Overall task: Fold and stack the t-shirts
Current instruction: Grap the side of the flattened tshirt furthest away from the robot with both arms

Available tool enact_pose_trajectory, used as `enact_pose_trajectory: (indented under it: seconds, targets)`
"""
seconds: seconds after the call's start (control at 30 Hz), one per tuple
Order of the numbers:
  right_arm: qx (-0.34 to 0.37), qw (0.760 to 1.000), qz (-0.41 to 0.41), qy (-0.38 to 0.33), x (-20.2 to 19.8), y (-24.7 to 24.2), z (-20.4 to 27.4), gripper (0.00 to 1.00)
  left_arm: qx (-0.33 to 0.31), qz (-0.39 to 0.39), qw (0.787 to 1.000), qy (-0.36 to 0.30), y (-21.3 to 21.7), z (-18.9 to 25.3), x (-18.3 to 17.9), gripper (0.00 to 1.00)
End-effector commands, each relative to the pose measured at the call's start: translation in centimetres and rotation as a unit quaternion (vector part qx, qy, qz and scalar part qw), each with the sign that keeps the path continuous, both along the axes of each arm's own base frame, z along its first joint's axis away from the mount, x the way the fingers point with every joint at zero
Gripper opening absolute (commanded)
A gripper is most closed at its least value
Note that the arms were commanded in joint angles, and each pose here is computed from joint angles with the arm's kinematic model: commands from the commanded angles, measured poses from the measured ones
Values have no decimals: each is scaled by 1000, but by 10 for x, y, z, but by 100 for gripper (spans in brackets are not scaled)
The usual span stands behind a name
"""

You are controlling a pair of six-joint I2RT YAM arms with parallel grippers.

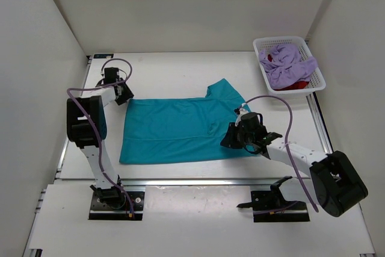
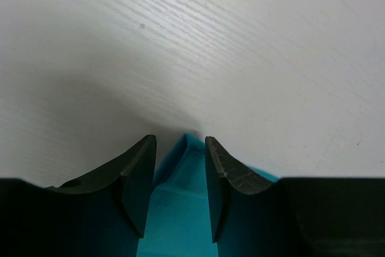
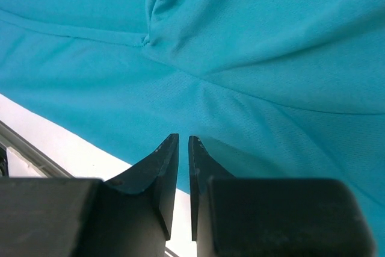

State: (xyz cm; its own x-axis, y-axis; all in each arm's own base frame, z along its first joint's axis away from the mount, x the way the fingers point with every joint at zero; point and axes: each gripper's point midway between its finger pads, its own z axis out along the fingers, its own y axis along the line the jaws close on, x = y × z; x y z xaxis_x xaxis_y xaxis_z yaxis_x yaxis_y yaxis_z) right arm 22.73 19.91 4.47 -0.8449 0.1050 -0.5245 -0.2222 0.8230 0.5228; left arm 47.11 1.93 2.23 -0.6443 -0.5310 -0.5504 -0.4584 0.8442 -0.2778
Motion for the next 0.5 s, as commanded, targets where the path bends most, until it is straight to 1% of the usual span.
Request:
enact_pose_trajectory:
  seconds: [0.0,0.1,0.13,0.17,0.2,0.23,0.3,0.33,0.4,0.43,0.47]
  targets:
    - [17,999,6,-31,13,13,16,11,15,-17,1000,3,-5,5,3,49]
    - [20,999,6,-34,16,15,19,12,7,-22,1000,0,-10,5,3,47]
    - [17,999,8,-30,14,15,18,12,8,-20,1000,-7,-9,8,4,43]
    - [16,999,5,-31,17,15,18,12,7,-23,1000,-5,-11,6,4,42]
    - [19,999,5,-41,22,16,25,12,4,-24,1000,-2,-14,5,3,39]
    - [17,999,4,-42,27,17,27,13,3,-23,1000,-3,-13,7,3,32]
    - [12,999,-3,-52,36,12,31,16,0,-23,1000,-2,-14,4,2,25]
    - [13,998,-15,-65,49,9,39,19,3,-20,1000,-4,-12,7,2,21]
    - [22,997,-30,-70,68,3,43,22,7,-15,1000,-5,-9,9,0,12]
    - [16,997,-40,-70,81,-3,43,25,12,-12,1000,-8,-5,12,-2,9]
    - [12,996,-51,-78,92,-6,45,27,14,-13,1000,-17,-9,18,1,8]
